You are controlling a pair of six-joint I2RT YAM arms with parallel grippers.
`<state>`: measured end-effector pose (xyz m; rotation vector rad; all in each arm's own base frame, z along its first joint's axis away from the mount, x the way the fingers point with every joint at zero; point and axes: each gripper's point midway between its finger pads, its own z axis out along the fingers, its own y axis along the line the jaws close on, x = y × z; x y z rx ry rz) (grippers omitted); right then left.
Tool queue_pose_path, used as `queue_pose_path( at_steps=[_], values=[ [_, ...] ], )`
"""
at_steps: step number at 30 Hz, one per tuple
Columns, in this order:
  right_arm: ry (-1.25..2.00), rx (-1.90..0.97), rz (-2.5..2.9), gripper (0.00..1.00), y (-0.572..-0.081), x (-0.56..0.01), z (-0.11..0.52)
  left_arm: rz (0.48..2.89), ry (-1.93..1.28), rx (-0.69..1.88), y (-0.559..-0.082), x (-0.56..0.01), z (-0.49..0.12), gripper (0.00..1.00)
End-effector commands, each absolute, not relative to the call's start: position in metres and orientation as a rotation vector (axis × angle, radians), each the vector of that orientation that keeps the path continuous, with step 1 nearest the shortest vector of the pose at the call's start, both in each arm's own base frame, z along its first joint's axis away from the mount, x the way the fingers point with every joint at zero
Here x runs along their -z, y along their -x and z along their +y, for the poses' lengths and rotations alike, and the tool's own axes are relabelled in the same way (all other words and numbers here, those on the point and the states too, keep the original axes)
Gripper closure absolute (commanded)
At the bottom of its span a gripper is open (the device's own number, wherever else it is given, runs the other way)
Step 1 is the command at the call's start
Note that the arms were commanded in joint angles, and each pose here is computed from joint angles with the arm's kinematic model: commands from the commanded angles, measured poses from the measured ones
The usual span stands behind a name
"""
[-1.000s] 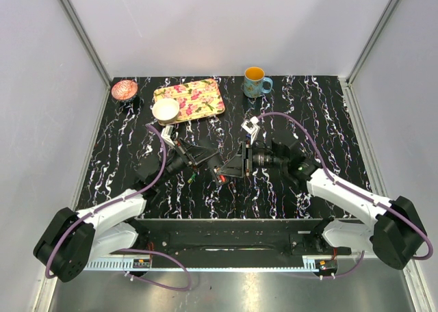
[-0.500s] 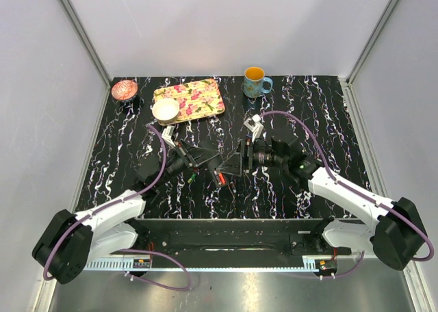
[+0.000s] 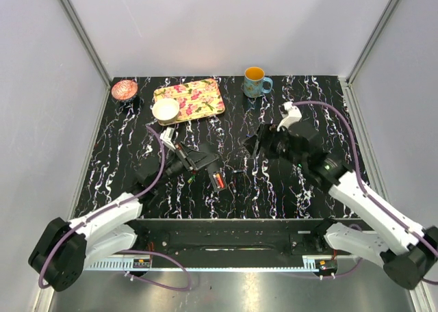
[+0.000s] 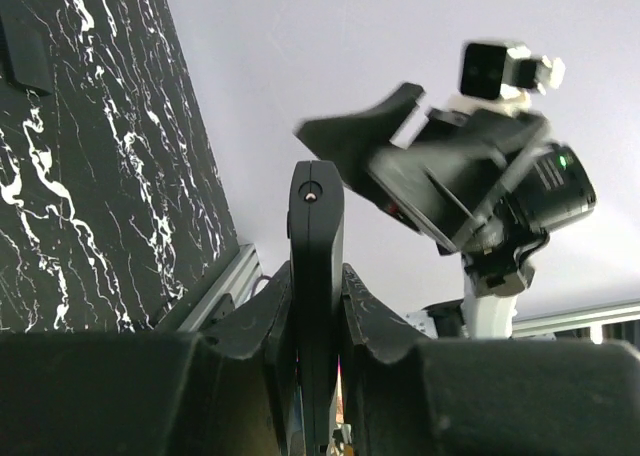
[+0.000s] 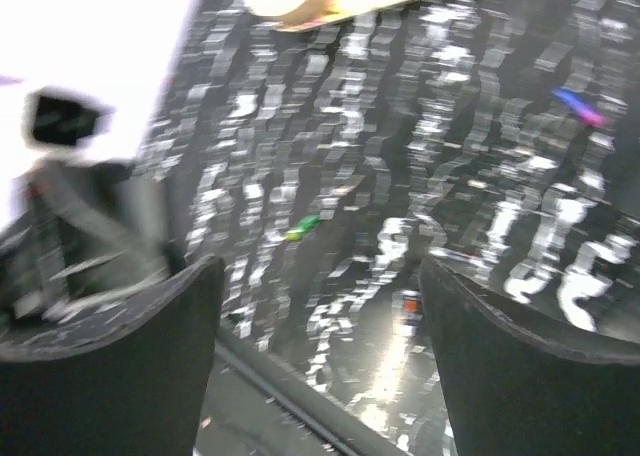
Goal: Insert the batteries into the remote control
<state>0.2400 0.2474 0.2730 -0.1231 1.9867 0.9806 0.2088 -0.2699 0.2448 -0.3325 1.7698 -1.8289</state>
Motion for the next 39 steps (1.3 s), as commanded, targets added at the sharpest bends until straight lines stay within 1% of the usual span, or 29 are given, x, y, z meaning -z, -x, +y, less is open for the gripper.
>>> queue_pose_path(
  at_steps=[1, 2, 4, 7, 8, 10, 11, 12, 13, 21, 23, 26, 33, 39],
  values=[
    [-0.078, -0.318, 2.242, 0.17, -0.284, -0.194, 0.177, 1.742, 0.304, 1.726, -0.210, -0.246, -0.259, 1.00],
    [-0.069, -0.199, 2.305, 0.21, -0.290, -0.170, 0.170, 1.734, 0.296, 1.709, -0.207, -0.246, -0.255, 1.00],
    [-0.096, -0.128, 2.330, 0.25, -0.300, -0.158, 0.163, 1.731, 0.305, 1.682, -0.206, -0.242, -0.250, 1.00],
    [-0.168, -0.095, 2.378, 0.29, -0.321, -0.131, 0.153, 1.718, 0.299, 1.637, -0.204, -0.241, -0.243, 1.00],
    [-0.188, -0.073, 2.421, 0.30, -0.327, -0.113, 0.151, 1.726, 0.294, 1.621, -0.203, -0.239, -0.241, 1.00],
    [-0.251, -0.061, 2.447, 0.32, -0.342, -0.104, 0.143, 1.711, 0.286, 1.612, -0.202, -0.242, -0.238, 1.00],
    [-0.265, -0.031, 2.486, 0.36, -0.346, -0.089, 0.141, 1.715, 0.284, 1.602, -0.202, -0.240, -0.237, 1.00],
    [-0.274, -0.032, 2.479, 0.36, -0.353, -0.090, 0.143, 1.712, 0.287, 1.602, -0.202, -0.240, -0.236, 1.00],
    [-0.281, -0.012, 2.503, 0.37, -0.358, -0.080, 0.141, 1.708, 0.284, 1.604, -0.201, -0.241, -0.235, 1.00],
    [-0.307, -0.020, 2.546, 0.34, -0.388, -0.065, 0.150, 1.702, 0.279, 1.616, -0.198, -0.238, -0.231, 1.00],
    [-0.315, -0.021, 2.565, 0.31, -0.389, -0.058, 0.152, 1.699, 0.272, 1.619, -0.197, -0.239, -0.231, 1.00],
    [-0.329, 0.008, 2.595, 0.30, -0.390, -0.048, 0.149, 1.699, 0.272, 1.617, -0.197, -0.238, -0.230, 1.00],
    [-0.300, 0.050, 2.633, 0.33, -0.389, -0.034, 0.145, 1.704, 0.263, 1.612, -0.198, -0.238, -0.231, 1.00],
    [-0.252, 0.026, 2.671, 0.35, -0.386, -0.022, 0.146, 1.720, 0.256, 1.640, -0.197, -0.236, -0.236, 1.00]
  ],
)
